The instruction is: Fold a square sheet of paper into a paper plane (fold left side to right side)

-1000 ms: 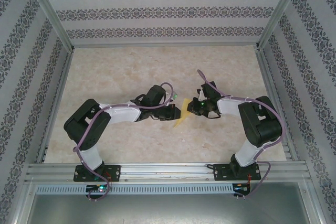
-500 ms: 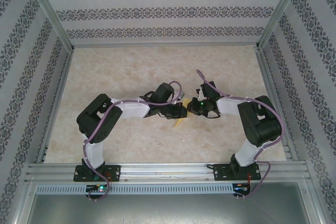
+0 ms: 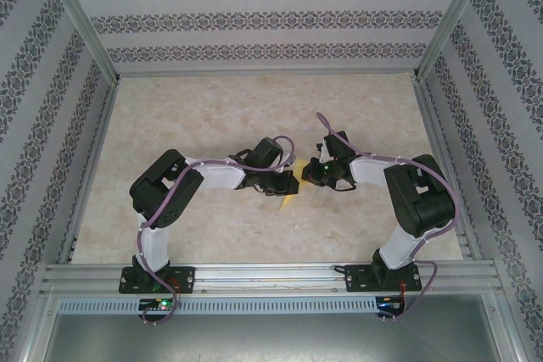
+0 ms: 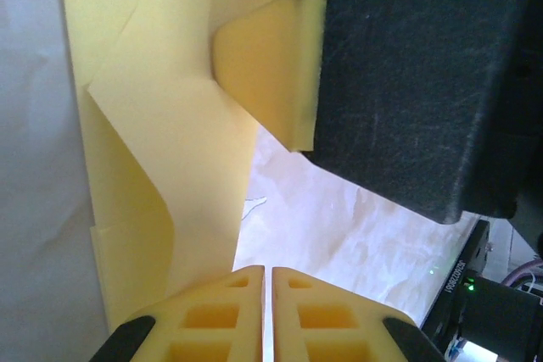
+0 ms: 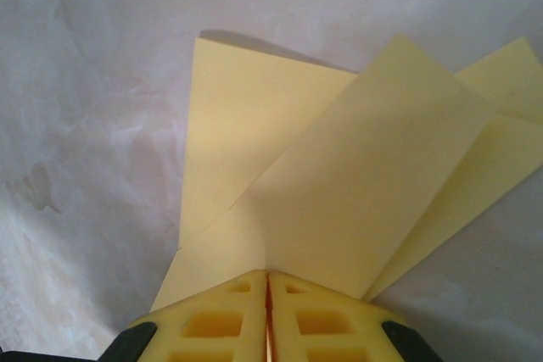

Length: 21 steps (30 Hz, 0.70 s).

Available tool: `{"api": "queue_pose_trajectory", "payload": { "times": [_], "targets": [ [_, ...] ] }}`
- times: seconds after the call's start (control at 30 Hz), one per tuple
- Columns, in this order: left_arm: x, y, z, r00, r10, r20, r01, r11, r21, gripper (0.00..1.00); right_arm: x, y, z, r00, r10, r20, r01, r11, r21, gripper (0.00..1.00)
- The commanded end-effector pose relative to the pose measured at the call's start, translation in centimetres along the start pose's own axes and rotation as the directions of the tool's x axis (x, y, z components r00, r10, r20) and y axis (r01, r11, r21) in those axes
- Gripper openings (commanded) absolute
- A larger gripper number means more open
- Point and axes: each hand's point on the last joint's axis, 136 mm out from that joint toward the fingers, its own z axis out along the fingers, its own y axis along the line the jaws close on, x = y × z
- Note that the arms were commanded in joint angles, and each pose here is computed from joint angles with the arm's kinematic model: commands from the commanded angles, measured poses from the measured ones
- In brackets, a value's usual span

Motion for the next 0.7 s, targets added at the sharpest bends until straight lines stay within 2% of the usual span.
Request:
{"api": "queue_pose_trajectory", "payload": {
  "times": [0.0, 0.67],
  "targets": [
    [0.1, 1.2, 0.3, 1.0, 0.001, -0.011, -0.001, 0.999, -0.047, 0.1, 3.1, -3.9, 0.9, 0.995, 0.036, -0.091, -0.021, 0.987, 0.162, 0.1],
    [0.9, 3.2, 1.1, 0.999, -0.032, -0.023, 0.03, 0.996, -0.086, 0.1, 3.1, -3.6, 0.9, 0.995, 0.02, -0.093, -0.005, 0.986, 0.168, 0.1]
  ]
}}
